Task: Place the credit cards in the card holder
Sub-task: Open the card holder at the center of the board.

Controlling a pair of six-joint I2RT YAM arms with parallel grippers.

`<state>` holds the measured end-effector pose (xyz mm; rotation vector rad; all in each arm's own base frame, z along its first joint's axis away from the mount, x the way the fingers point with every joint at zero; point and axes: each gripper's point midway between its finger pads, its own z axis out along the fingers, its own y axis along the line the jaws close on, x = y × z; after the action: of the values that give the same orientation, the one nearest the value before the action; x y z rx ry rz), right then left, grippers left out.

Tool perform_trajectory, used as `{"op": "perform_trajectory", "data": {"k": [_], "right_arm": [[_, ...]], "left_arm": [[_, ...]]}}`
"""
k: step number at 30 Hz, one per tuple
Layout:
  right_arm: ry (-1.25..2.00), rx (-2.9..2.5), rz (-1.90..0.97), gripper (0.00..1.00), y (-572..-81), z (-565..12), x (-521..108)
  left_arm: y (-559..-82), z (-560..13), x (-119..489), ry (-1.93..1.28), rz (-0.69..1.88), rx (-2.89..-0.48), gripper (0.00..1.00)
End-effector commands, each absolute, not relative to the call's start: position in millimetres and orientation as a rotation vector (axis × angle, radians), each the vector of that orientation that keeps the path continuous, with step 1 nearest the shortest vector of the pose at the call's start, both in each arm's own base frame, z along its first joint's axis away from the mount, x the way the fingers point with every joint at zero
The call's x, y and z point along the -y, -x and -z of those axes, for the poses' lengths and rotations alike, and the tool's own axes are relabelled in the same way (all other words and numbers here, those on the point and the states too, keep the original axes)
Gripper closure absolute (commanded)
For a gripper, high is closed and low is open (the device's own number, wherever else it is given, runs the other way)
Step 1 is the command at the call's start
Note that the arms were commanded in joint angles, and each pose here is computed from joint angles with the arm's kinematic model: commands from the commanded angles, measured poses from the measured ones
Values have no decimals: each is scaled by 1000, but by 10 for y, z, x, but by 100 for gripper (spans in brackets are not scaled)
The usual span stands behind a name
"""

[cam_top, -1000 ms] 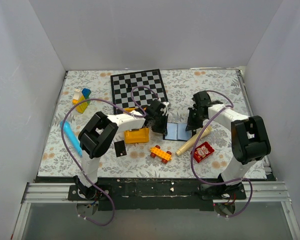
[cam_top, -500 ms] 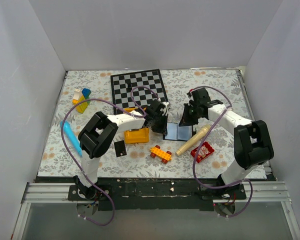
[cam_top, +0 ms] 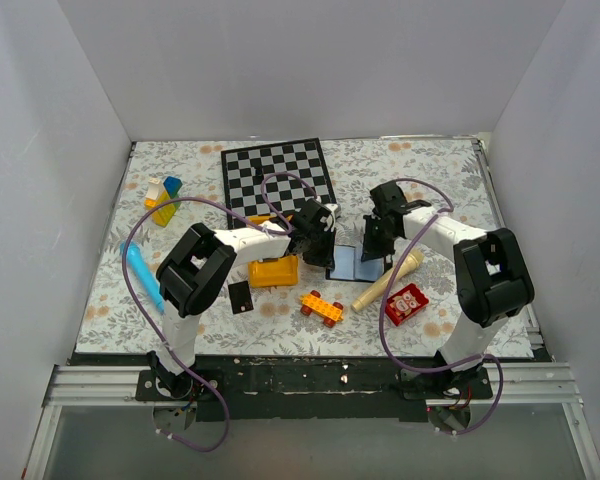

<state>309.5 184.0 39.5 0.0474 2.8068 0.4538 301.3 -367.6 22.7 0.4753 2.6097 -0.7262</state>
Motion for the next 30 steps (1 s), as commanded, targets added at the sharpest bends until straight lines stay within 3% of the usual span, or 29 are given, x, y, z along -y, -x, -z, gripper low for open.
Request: {"op": "perform_trajectory", "data": {"k": [1, 14, 20, 24, 30], "right_arm": [[-111, -2845, -229, 99, -3076, -259, -1560], [-110, -2866, -13, 99, -3102, -280, -1327], [-54, -2755, -142, 99, -3136, -570, -1417], [-19, -2642, -310, 99, -3159, -862, -1570], [6, -2514, -402, 89, -3181, -1252, -1632]], "left_arm": [[-2965, -83, 3406, -462, 588, -2678, 100], [-2963, -69, 3376, -453, 567, -2686, 100], [-2968, -109, 3337, -436, 549, -2677, 100], [-3060, -382, 3403, -431, 577, -2608, 100], [-3284, -1067, 3613, -446, 663, -2460, 100]]}}
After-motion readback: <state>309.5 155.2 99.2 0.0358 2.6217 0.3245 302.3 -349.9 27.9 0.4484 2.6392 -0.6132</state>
